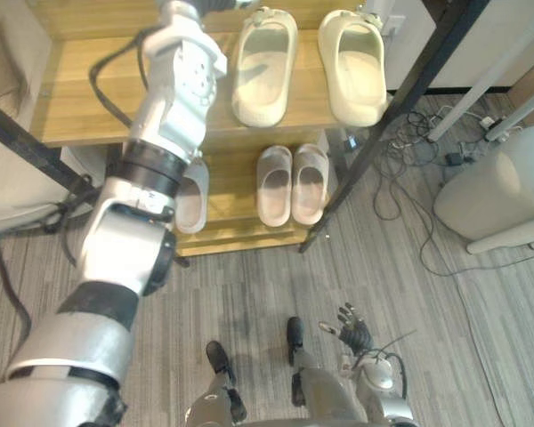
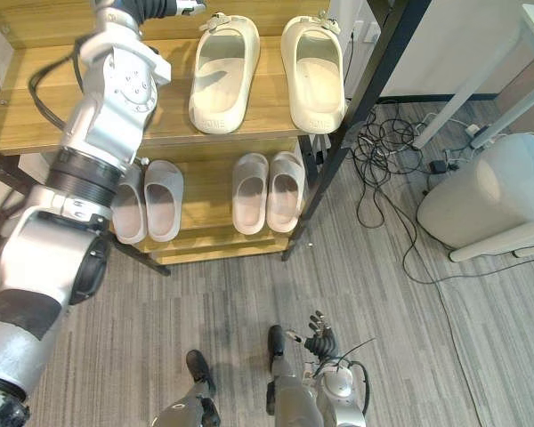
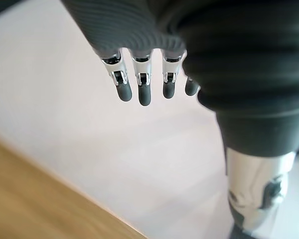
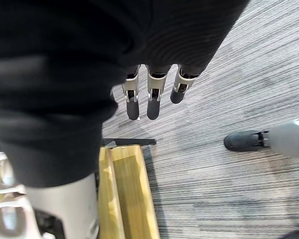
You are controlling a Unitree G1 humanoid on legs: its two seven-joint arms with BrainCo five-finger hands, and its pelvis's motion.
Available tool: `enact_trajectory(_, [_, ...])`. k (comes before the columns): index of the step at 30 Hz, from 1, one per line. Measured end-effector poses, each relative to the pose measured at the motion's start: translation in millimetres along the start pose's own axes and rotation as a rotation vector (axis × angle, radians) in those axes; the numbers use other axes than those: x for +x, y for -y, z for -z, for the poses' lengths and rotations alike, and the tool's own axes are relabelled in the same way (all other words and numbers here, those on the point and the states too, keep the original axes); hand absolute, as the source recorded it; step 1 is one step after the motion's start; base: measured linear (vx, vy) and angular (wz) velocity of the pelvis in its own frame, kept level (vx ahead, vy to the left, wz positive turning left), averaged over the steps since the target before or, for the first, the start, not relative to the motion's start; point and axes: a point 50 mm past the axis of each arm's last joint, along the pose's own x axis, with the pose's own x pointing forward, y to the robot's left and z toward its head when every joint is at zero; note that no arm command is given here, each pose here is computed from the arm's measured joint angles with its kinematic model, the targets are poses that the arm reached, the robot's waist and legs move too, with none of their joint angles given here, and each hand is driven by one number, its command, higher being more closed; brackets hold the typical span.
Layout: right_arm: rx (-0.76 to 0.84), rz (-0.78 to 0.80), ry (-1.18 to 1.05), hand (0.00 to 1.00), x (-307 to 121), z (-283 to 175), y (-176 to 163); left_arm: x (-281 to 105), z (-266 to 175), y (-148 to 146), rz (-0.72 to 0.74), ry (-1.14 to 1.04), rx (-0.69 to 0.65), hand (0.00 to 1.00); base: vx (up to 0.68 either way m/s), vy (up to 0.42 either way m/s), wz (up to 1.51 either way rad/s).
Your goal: Organize the slippers on the shoe rack
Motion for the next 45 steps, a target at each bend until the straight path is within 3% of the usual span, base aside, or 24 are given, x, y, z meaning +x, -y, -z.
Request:
enact_trajectory(7, [-0.005, 0.008, -0.038, 0.00, 2.8, 3.5, -2.5, -54.2, 19.8, 38.3, 0.076, -0.162, -0.399, 0.00, 0.08, 0.072, 0.20])
enact_trajectory(13, [0.013, -0.006, -0.059, 0.00, 5.8, 3.6, -13.7, -81.5, 24.1, 61.3, 0.152, -0.253, -0.554, 0.00, 0.03, 0.075, 0.05])
enact_trajectory(21, [0.010, -0.004, -0.091, 0.00, 6.6, 7.9, -14.7, -115.5, -4.2, 106.1, 0.338, -0.275, -0.681, 0.00, 0.01, 0.069, 0.05])
enact_trajectory(30, [0.008, 0.009, -0.083, 0.00, 10.0, 2.5, -16.0, -135.5, -31.4, 133.1, 0.436, -0.282, -0.806, 0.00, 0.02, 0.065, 0.02])
enact_trajectory(45, [0.011, -0.005, -0.042, 0.00, 16.9, -11.9, -21.5, -143.8, -34.7, 143.4, 0.491, -0.310, -0.824, 0.00, 0.00, 0.063, -0.02])
